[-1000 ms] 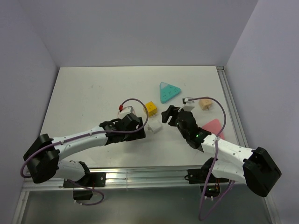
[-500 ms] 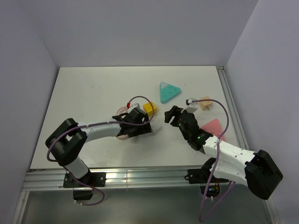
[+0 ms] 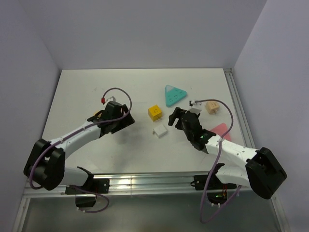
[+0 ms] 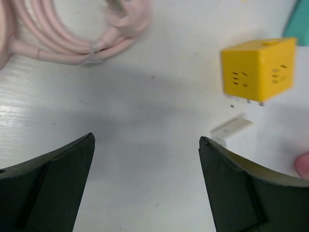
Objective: Insert the plug
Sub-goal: Move the socket to the center of the board.
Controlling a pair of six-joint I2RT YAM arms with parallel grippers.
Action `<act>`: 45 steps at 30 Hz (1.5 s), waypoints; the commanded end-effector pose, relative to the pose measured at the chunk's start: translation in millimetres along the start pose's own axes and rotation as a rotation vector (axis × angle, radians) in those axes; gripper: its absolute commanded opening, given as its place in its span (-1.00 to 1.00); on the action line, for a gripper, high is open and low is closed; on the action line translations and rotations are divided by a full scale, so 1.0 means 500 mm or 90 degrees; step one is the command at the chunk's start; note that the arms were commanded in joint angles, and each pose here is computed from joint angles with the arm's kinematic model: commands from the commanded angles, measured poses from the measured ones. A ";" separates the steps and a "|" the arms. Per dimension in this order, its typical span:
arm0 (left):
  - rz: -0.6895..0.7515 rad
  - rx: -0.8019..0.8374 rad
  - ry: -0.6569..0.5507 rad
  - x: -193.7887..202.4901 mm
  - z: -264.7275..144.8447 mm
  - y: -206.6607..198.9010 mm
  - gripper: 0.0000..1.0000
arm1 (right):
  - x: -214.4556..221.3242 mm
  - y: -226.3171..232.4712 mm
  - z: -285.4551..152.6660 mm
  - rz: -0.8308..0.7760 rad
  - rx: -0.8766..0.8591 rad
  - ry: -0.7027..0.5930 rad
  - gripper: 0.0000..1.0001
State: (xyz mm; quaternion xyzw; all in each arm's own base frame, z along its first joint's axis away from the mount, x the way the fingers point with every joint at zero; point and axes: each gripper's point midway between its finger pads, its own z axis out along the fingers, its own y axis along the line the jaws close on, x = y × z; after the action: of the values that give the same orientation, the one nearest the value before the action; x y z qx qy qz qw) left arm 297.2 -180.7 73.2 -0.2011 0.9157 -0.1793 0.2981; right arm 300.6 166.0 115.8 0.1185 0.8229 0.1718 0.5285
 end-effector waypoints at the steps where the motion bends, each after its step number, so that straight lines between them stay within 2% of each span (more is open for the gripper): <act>1: 0.054 0.067 -0.033 -0.037 -0.062 -0.070 0.89 | -0.035 0.021 0.024 0.004 0.020 0.013 0.78; 5: 0.083 0.095 -0.056 -0.052 -0.109 -0.092 0.97 | -0.077 0.050 0.045 -0.009 0.019 0.047 0.93; 10: 0.096 0.104 -0.111 -0.082 -0.147 -0.087 0.99 | -0.090 0.077 0.108 -0.053 0.053 0.116 0.97; 11: 0.096 0.107 -0.117 -0.086 -0.150 -0.087 0.99 | -0.123 0.092 0.119 -0.065 0.058 0.111 0.97; 16: 0.098 0.119 -0.162 -0.099 -0.173 -0.075 0.99 | -0.152 0.073 0.203 -0.090 0.112 0.125 0.96; 21: 0.100 0.114 -0.202 -0.106 -0.182 -0.049 0.99 | -0.196 0.054 0.279 -0.063 0.139 0.125 0.94; 30: 0.068 0.138 -0.222 -0.077 -0.171 -0.014 0.99 | -0.192 -0.011 0.419 0.003 0.155 0.175 0.92; 41: 0.057 0.123 -0.229 -0.055 -0.163 0.026 0.99 | -0.224 -0.041 0.521 0.078 0.138 0.176 0.88; 45: 0.061 0.126 -0.240 -0.057 -0.165 0.029 0.99 | -0.199 -0.041 0.552 0.074 0.127 0.214 0.86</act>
State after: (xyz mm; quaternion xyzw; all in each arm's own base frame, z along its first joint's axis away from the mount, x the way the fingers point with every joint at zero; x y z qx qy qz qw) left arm 257.9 -137.3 131.2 -0.1521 0.8472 -0.2038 0.4664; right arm 584.8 144.5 78.3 0.1962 0.9018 0.1147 0.3675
